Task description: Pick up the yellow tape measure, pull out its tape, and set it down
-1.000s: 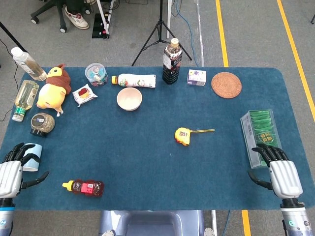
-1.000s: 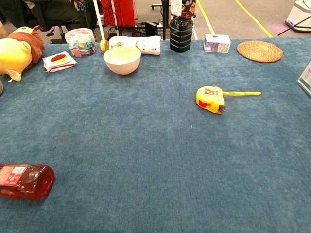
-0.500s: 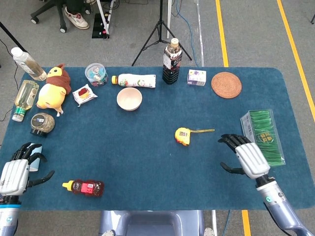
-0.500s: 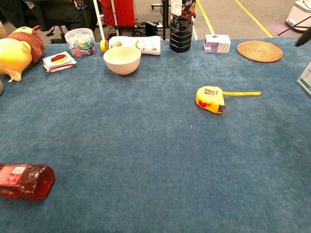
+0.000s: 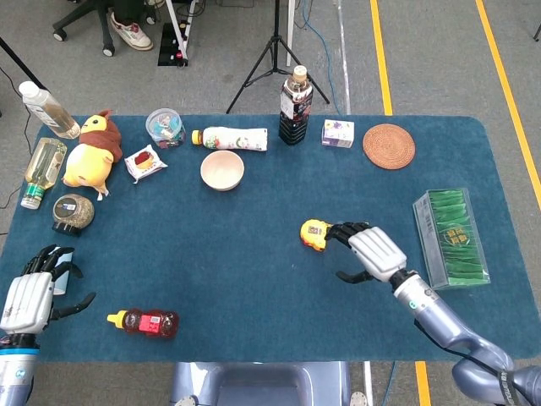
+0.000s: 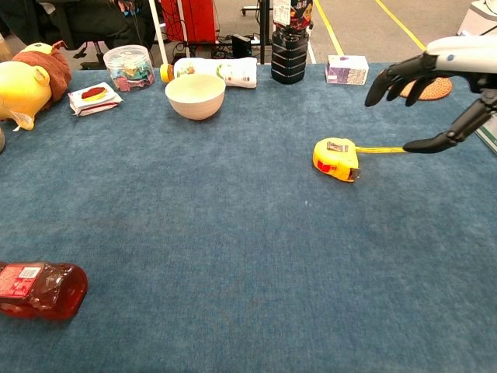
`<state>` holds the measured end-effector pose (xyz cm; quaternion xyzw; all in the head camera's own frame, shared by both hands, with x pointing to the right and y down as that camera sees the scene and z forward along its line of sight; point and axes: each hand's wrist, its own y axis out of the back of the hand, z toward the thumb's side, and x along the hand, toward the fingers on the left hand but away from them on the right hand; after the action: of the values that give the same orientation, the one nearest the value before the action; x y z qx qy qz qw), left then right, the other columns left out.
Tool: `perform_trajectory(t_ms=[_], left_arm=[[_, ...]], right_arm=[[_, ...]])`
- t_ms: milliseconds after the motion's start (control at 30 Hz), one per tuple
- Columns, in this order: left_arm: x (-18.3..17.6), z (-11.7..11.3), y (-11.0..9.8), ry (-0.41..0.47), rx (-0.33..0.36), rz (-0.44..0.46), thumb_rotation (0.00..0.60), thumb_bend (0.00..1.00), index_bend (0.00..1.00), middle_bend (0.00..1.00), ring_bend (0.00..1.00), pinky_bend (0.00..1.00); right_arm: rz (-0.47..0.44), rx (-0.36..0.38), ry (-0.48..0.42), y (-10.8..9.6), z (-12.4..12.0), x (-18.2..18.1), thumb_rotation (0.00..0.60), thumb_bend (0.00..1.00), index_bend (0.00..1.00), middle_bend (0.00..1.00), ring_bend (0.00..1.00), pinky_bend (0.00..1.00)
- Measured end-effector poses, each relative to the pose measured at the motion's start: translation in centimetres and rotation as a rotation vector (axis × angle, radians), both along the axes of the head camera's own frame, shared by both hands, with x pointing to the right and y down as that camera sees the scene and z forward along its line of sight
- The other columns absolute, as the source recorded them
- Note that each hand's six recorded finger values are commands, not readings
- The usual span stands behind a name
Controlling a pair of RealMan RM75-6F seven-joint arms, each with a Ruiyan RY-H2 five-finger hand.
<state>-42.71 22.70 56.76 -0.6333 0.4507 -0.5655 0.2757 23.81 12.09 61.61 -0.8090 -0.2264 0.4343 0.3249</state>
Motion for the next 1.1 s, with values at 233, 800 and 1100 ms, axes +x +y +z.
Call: perform_trajectory(t_ms=[233,800,1100], left_arm=[[-0.7,-0.4,0.3,-0.018,0.000,-0.015,0.523,0.16,0.48,0.22,0.10,0.16],[-1.4,-0.7,0.7,-0.030,-0.004,-0.040,0.526,0.16,0.48,0.22,0.10,0.16],[-1.9,-0.9,1.1,-0.037,-0.006,-0.058,0.524,0.16,0.48,0.22,0.10,0.17]], right_arm=[[-0.035,-0.058,0.021,-1.6,2.2,-1.9,0.510,0.29,0.23,0.23,0.21,0.24],[-0.093,-0.105,0.014,-4.0,4.6,-6.6,0.506,0.31,0.23,0.24,0.21,0.21],[-0.119,-0.129,0.020,-4.7,6.1,-8.8,0.507,0.31,0.23,0.24,0.21,0.20]])
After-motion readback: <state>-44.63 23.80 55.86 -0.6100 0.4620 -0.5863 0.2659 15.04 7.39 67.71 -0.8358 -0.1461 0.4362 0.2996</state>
